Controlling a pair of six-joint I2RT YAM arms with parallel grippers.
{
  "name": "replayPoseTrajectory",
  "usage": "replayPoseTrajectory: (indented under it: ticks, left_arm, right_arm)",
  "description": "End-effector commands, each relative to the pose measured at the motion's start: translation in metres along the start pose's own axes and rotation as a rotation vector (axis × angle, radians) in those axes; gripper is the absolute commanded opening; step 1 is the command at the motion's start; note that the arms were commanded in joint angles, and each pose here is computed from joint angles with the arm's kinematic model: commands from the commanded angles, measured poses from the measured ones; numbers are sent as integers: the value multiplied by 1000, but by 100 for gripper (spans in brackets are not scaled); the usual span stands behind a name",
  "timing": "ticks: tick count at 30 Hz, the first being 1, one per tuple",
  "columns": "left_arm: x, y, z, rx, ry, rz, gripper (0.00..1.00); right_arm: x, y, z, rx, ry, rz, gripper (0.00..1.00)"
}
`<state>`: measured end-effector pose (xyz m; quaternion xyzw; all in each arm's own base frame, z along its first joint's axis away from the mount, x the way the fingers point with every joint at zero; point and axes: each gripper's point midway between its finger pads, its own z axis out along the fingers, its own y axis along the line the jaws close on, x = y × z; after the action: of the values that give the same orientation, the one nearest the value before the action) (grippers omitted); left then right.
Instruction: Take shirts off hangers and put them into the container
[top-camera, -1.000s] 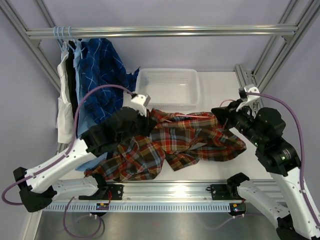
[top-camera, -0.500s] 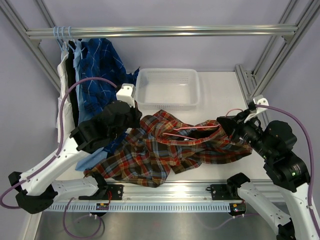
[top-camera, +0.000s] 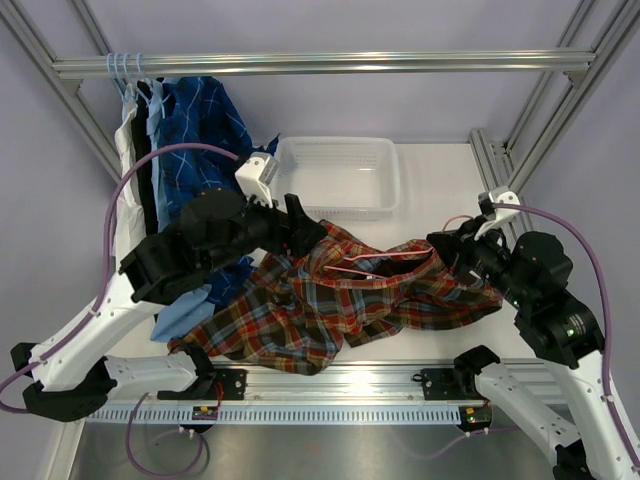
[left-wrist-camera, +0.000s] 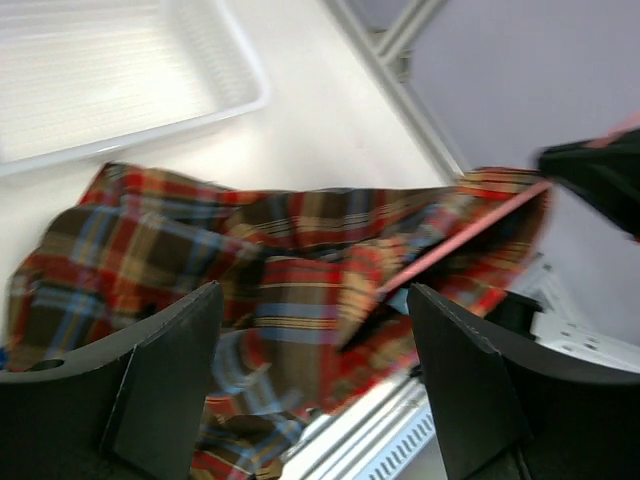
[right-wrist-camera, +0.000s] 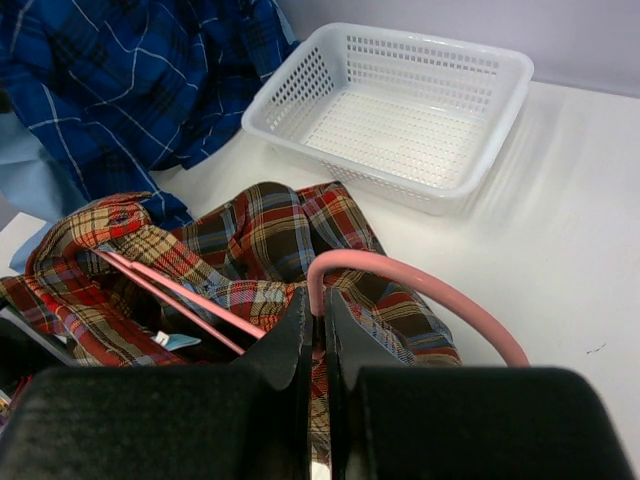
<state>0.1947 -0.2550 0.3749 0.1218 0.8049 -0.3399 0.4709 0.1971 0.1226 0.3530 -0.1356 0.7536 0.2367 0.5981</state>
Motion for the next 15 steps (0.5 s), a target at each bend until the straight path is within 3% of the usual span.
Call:
replayPoseTrajectory:
  ticks: [1, 8, 15]
  left_arm:
    - [-2, -42, 0, 167, 29, 33, 80]
    - [42, -21, 39, 53, 156, 205, 78]
    - [45, -6, 64, -37, 167, 276, 68]
  right_arm:
    - [-15, -3, 9, 10, -66, -30, 0]
    - [-14, 2, 18, -26, -60, -34, 0]
    - [-11, 8, 22, -64, -46, -36, 0]
